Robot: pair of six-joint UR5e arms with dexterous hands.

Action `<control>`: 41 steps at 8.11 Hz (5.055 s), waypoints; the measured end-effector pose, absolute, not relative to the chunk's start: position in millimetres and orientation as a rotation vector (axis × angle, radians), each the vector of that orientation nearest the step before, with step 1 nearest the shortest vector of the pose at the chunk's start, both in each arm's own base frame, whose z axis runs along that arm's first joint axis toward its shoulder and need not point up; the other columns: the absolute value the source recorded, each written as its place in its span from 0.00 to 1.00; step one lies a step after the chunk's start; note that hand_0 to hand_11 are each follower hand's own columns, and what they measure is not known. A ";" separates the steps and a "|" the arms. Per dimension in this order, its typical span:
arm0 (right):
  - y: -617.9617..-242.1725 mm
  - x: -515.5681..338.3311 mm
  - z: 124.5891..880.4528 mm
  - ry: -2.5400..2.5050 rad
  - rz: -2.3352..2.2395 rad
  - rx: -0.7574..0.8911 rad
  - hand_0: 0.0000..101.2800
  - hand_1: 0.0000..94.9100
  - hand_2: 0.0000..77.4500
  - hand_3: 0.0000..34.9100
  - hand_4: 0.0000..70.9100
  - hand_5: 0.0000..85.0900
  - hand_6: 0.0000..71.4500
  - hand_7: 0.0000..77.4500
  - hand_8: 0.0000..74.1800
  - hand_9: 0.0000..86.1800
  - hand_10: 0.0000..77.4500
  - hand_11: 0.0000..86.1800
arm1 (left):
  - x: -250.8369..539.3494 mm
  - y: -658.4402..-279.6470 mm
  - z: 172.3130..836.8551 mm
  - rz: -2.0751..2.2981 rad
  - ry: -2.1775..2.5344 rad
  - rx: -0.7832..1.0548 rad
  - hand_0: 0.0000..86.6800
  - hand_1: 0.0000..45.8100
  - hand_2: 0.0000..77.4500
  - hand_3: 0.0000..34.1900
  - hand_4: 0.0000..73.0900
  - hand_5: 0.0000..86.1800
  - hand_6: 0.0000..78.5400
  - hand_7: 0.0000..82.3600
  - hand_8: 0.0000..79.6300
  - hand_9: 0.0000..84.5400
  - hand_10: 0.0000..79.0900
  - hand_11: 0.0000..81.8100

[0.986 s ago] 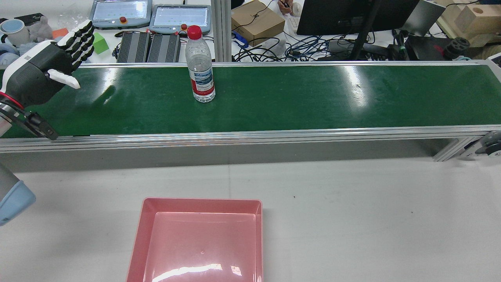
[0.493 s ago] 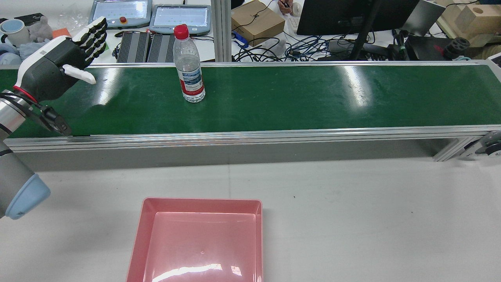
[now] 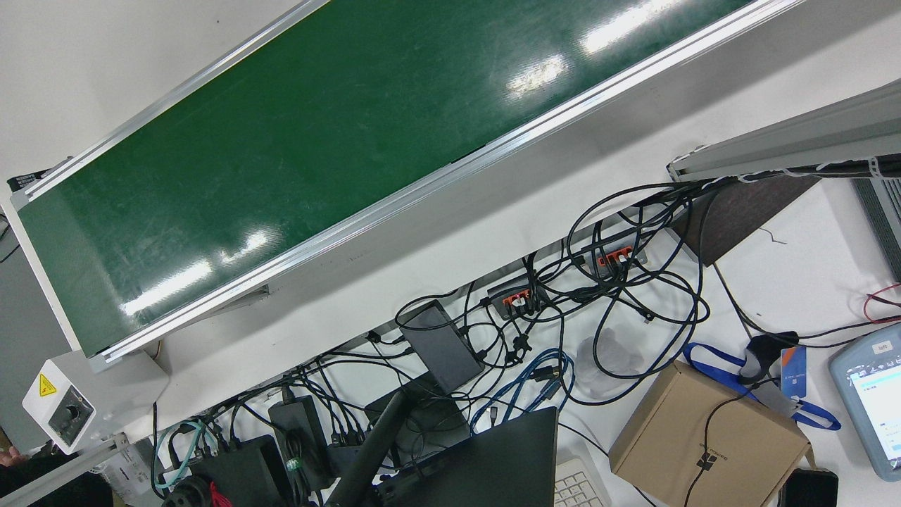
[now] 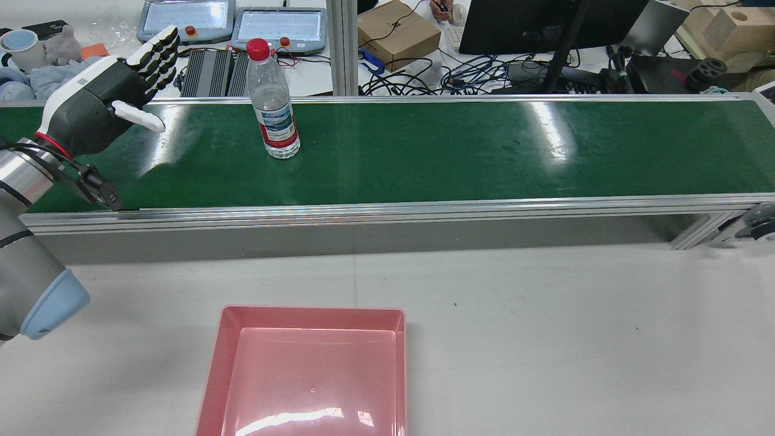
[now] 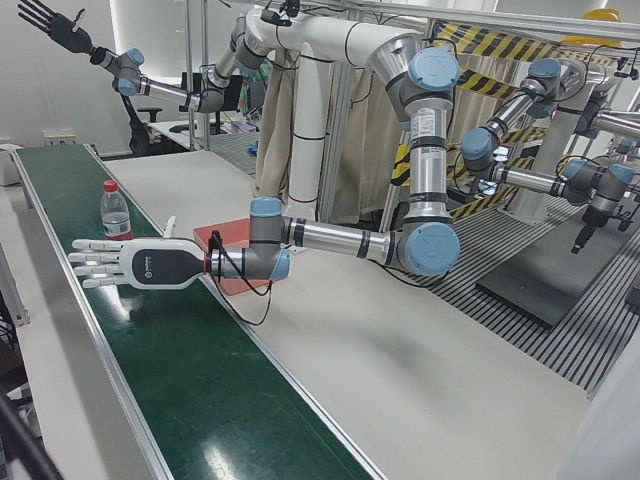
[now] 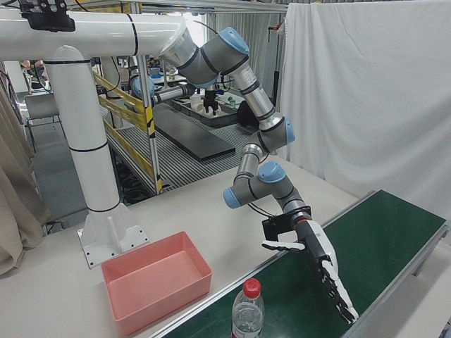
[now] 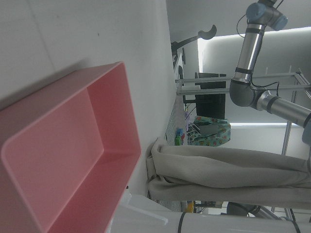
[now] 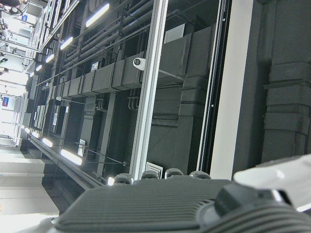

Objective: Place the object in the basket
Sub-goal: 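Move the open left hand along the conveyor toward the approaching bottle, then close the left hand around the clear bottle and lift it off the belt, then carry the held bottle with the left hand over the pink tray, then open the left hand to drop the bottle into the pink tray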

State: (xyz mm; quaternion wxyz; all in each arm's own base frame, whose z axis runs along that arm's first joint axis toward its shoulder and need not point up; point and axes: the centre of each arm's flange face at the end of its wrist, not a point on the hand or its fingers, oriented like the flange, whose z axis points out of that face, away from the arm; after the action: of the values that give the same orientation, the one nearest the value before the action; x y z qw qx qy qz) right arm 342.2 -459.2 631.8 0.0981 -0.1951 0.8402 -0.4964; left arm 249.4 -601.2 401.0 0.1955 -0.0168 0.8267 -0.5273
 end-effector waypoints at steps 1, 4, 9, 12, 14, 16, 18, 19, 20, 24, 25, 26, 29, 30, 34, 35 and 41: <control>-459.2 342.2 631.8 2.486 -1.469 -0.578 0.00 0.00 0.01 0.01 0.01 0.00 0.00 0.01 0.00 0.00 0.01 0.00 | 258.0 -599.6 397.0 -1.465 2.315 -0.056 0.60 0.05 0.01 0.14 0.01 0.07 0.01 0.01 0.01 0.01 0.01 0.03; -459.2 342.2 631.8 2.486 -1.469 -0.577 0.00 0.00 0.01 0.01 0.01 0.00 0.00 0.01 0.00 0.00 0.01 0.00 | 274.4 -602.1 374.9 -1.431 2.338 -0.080 0.61 0.05 0.01 0.11 0.01 0.08 0.01 0.01 0.03 0.01 0.01 0.03; -459.2 342.2 631.9 2.486 -1.469 -0.577 0.00 0.00 0.01 0.00 0.01 0.00 0.00 0.01 0.00 0.00 0.01 0.00 | 289.3 -605.6 373.4 -1.428 2.323 -0.092 0.61 0.07 0.01 0.02 0.01 0.09 0.01 0.01 0.02 0.03 0.01 0.03; -459.2 342.2 631.9 2.486 -1.470 -0.577 0.00 0.00 0.01 0.00 0.01 0.00 0.00 0.01 0.00 0.00 0.01 0.00 | 291.4 -607.7 367.2 -1.419 2.329 -0.101 0.61 0.10 0.01 0.03 0.01 0.11 0.01 0.01 0.02 0.03 0.01 0.02; -459.2 342.2 632.0 2.486 -1.470 -0.577 0.00 0.00 0.01 0.00 0.01 0.00 0.00 0.01 0.00 0.00 0.01 0.00 | 288.8 -611.8 359.4 -1.436 2.310 -0.088 0.77 0.42 0.01 0.01 0.19 0.40 0.11 0.10 0.16 0.22 0.28 0.35; -459.2 342.2 631.9 2.486 -1.469 -0.577 0.00 0.00 0.01 0.01 0.01 0.00 0.00 0.01 0.00 0.00 0.01 0.00 | 274.5 -617.1 354.2 -1.475 2.275 -0.049 0.85 0.14 0.12 0.00 0.67 0.66 0.63 0.60 0.65 0.65 0.67 0.61; -459.2 342.2 631.8 2.486 -1.469 -0.578 0.00 0.00 0.01 0.01 0.01 0.00 0.00 0.01 0.00 0.00 0.00 0.00 | 265.3 -620.4 348.6 -1.488 2.269 -0.030 0.81 0.05 0.28 0.00 0.73 0.65 0.78 0.72 0.80 0.74 0.79 0.69; -459.2 342.2 631.9 2.486 -1.469 -0.577 0.00 0.00 0.01 0.00 0.01 0.00 0.00 0.01 0.00 0.00 0.01 0.00 | 263.3 -620.9 343.5 -1.486 2.275 -0.028 0.80 0.05 0.38 0.00 0.74 0.65 0.80 0.73 0.84 0.77 0.81 0.75; -459.2 342.2 631.9 2.486 -1.470 -0.577 0.00 0.00 0.01 0.00 0.01 0.00 0.00 0.01 0.00 0.00 0.01 0.00 | 260.9 -618.1 333.8 -1.476 2.289 -0.032 0.74 0.05 0.48 0.00 0.74 0.65 0.83 0.72 0.86 0.82 0.81 0.80; -459.2 342.2 631.9 2.486 -1.470 -0.577 0.00 0.00 0.01 0.00 0.01 0.00 0.00 0.01 0.00 0.00 0.01 0.00 | 223.0 -552.7 247.0 -1.353 2.441 -0.088 0.71 0.05 0.59 0.00 0.75 0.65 0.83 0.73 0.87 0.83 0.82 0.87; -459.2 342.2 631.9 2.486 -1.470 -0.577 0.00 0.00 0.01 0.00 0.01 0.00 0.00 0.01 0.00 0.00 0.01 0.00 | 215.6 -522.8 229.2 -1.306 2.479 -0.121 0.70 0.05 0.61 0.00 0.73 0.66 0.83 0.73 0.87 0.83 0.83 0.86; -459.2 342.2 631.9 2.486 -1.469 -0.577 0.00 0.00 0.01 0.00 0.01 0.00 0.00 0.01 0.00 0.00 0.01 0.00 | 221.3 -496.3 220.6 -1.269 2.492 -0.173 0.70 0.05 0.61 0.00 0.73 0.66 0.83 0.73 0.87 0.83 0.83 0.86; -459.2 342.2 631.9 2.486 -1.470 -0.577 0.00 0.00 0.01 0.00 0.01 0.00 0.00 0.01 0.00 0.00 0.01 0.00 | 276.4 -443.4 207.5 -1.170 2.467 -0.306 0.70 0.05 0.52 0.00 0.60 0.71 0.84 0.73 0.88 0.83 0.83 0.86; -459.2 342.2 631.9 2.486 -1.470 -0.577 0.00 0.00 0.01 0.00 0.01 0.00 0.00 0.01 0.00 0.00 0.00 0.00 | 294.7 -424.3 201.9 -1.146 2.469 -0.312 0.70 0.05 0.52 0.00 0.54 0.75 0.81 0.74 0.88 0.83 0.83 0.86; -459.2 342.2 631.9 2.486 -1.469 -0.577 0.00 0.00 0.01 0.00 0.01 0.00 0.00 0.01 0.00 0.00 0.01 0.00 | 357.0 -366.1 204.4 -1.156 2.447 -0.350 0.71 0.06 0.37 0.00 0.49 0.81 0.71 0.68 0.88 0.83 0.83 0.86; -459.2 342.2 631.9 2.486 -1.469 -0.577 0.00 0.00 0.01 0.00 0.01 0.00 0.00 0.01 0.00 0.00 0.01 0.00 | 361.3 -362.8 212.1 -1.155 2.455 -0.350 0.71 0.06 0.37 0.00 0.49 0.81 0.67 0.65 0.83 0.85 0.83 0.86; -459.3 342.0 631.9 2.486 -1.470 -0.577 0.00 0.00 0.01 0.01 0.01 0.00 0.00 0.01 0.00 0.00 0.01 0.00 | 369.5 -363.2 253.7 -1.153 2.471 -0.354 0.56 0.04 0.04 0.00 0.21 0.34 0.12 0.11 0.14 0.23 0.30 0.46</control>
State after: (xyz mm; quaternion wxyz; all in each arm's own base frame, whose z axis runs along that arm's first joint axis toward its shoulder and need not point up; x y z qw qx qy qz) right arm 342.0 -459.3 631.9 0.0981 -0.1949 0.8401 -0.4967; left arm 369.5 -363.2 253.7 0.1946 -0.1263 0.8815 -0.4113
